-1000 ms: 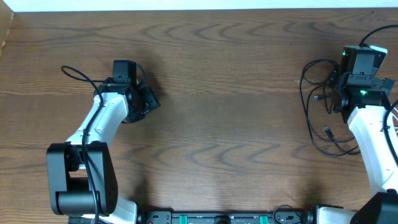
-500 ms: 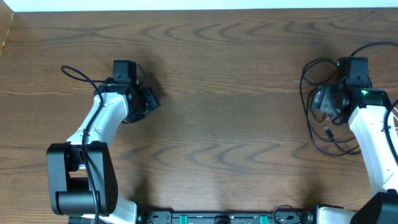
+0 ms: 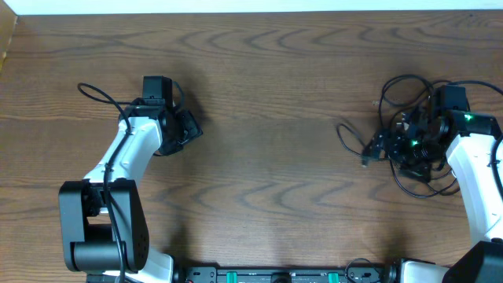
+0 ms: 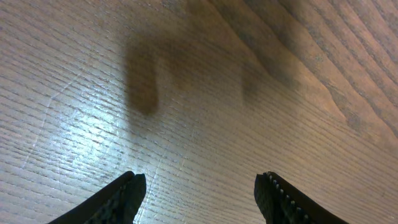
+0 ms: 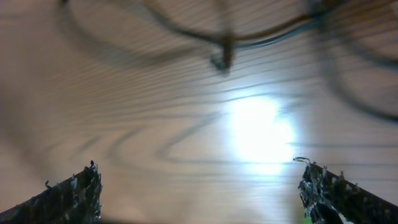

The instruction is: Untangle cables

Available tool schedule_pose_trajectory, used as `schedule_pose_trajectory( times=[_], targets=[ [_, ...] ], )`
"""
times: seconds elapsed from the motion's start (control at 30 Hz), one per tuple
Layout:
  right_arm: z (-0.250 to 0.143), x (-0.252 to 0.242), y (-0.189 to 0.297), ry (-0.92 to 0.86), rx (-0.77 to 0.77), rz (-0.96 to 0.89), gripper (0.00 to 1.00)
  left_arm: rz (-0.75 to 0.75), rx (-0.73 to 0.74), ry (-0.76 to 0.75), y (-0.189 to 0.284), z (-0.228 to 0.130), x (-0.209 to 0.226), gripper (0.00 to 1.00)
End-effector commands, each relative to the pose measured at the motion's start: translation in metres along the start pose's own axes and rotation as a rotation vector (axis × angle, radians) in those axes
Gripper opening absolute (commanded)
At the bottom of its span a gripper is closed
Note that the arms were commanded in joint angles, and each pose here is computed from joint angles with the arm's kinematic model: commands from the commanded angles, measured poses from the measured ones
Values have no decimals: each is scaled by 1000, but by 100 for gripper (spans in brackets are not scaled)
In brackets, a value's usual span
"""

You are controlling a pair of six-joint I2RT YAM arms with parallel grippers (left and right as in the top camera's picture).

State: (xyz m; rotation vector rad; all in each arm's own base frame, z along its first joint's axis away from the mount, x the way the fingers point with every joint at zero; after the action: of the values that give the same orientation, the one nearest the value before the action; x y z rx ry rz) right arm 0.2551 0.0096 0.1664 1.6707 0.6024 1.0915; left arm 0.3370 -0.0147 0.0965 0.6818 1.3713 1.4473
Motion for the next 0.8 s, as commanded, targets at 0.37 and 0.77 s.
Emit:
schedule_pose_trajectory(
  times=[0.37,0.77],
  targets=[
    [3,48,12,-153,92,397,99,16,13,3,-3,-4,3,63],
    [-17,88,-8,-9,95,346,99,16,13,3,-3,-4,3,63]
  ],
)
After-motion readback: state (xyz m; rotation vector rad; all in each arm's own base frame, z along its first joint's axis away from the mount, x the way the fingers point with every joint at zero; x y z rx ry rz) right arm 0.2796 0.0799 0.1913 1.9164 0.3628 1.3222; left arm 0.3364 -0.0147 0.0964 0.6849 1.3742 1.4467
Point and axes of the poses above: each gripper's point midway between its finger pads, its own y axis back along the fingers, its own x axis along the line the jaws close on, z = x × y, the point moved 6 cm from there along y, back along the fingers, and after that the axes turned 7 degrees about -y, right-handed, at the moved point
